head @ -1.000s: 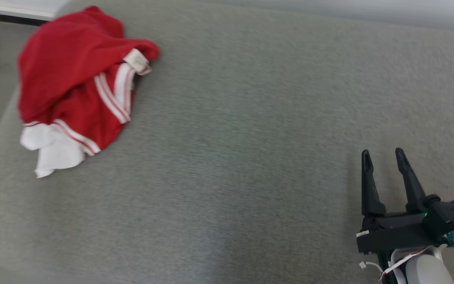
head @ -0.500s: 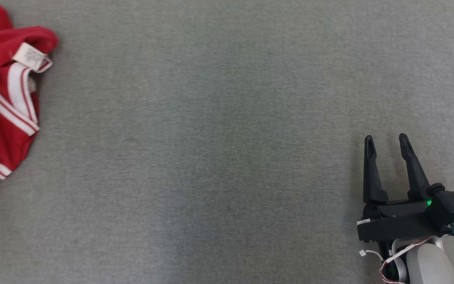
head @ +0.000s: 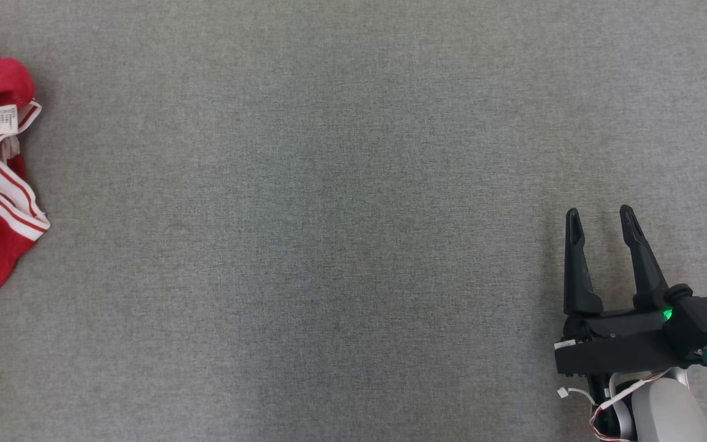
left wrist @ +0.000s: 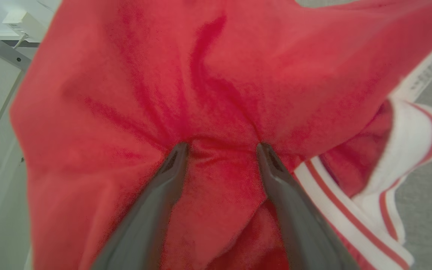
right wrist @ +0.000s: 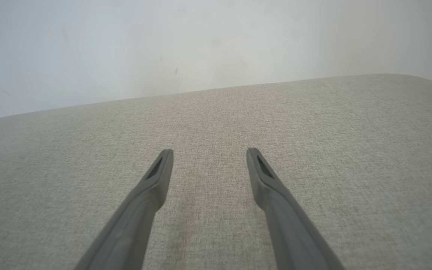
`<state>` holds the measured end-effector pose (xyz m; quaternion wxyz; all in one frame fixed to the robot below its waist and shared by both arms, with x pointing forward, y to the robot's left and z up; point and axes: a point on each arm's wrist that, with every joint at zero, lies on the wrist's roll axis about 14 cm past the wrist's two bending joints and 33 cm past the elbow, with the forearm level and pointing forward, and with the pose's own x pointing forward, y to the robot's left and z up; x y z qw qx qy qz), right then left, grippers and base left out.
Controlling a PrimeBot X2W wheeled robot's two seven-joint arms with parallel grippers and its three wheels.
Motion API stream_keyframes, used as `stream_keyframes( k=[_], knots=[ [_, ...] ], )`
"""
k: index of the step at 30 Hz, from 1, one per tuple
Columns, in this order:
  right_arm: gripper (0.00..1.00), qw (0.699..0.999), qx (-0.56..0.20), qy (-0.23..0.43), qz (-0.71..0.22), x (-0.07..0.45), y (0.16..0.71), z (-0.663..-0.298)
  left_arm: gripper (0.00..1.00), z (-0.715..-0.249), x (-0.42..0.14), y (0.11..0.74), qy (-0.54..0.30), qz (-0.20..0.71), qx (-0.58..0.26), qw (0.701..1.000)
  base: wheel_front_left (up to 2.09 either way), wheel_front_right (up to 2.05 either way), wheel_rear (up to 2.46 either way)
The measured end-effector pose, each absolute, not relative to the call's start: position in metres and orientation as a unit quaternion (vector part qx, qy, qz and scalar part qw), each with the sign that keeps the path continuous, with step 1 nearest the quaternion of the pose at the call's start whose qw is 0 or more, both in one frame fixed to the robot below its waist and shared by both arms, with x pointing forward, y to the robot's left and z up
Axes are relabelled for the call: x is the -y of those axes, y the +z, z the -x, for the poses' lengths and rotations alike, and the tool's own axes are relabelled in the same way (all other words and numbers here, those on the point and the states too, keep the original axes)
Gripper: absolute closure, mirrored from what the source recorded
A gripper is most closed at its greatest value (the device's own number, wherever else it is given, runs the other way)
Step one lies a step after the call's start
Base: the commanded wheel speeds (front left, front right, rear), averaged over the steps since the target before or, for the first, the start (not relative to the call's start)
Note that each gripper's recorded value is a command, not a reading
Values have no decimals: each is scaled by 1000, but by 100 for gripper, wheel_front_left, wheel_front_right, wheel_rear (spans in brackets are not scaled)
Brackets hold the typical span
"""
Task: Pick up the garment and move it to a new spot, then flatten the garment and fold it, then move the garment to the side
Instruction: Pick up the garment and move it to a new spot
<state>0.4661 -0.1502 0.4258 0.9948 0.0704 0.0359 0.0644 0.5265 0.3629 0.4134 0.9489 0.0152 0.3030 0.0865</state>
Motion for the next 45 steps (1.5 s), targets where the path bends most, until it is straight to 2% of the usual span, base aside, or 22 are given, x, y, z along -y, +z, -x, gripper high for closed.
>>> stream_keyframes(
  k=[1, 4, 11, 17, 22, 27, 32, 39, 45],
  knots=[
    [0, 995, -36, 64, -71, 150, 426, -466, 100, -526, -363, 412, 87, -15, -305, 948, 0, 0, 0],
    [0, 995, -33, 62, -74, 152, 429, -465, 100, -524, -362, 409, 85, -18, -308, 947, 0, 0, 0],
    [0, 994, -19, 63, -85, 151, 442, -462, 100, -538, -373, 459, 89, -51, -212, 972, 0, 0, 0],
    [0, 992, -8, 70, -101, 144, 455, -457, 100, -552, -376, 542, 84, -87, -85, 989, 0, 0, 0],
    [0, 991, 4, 72, -115, 142, 467, -450, 100, -564, -353, 635, 58, -125, 46, 989, 0, 0, 0],
    [0, 990, 14, 66, -125, 146, 478, -441, 100, -565, -305, 716, 9, -154, 149, 977, 0, 0, 0],
    [0, 990, 20, 45, -131, 161, 484, -432, 100, -570, -234, 763, -65, -150, 214, 963, 0, 0, 0],
    [0, 990, 27, 7, -137, 188, 489, -413, 100, -573, -122, 772, -185, -113, 240, 946, 0, 0, 0],
    [0, 990, 31, -28, -133, 212, 493, -393, 100, -566, -34, 737, -281, -78, 219, 931, 0, 0, 0]
  ],
)
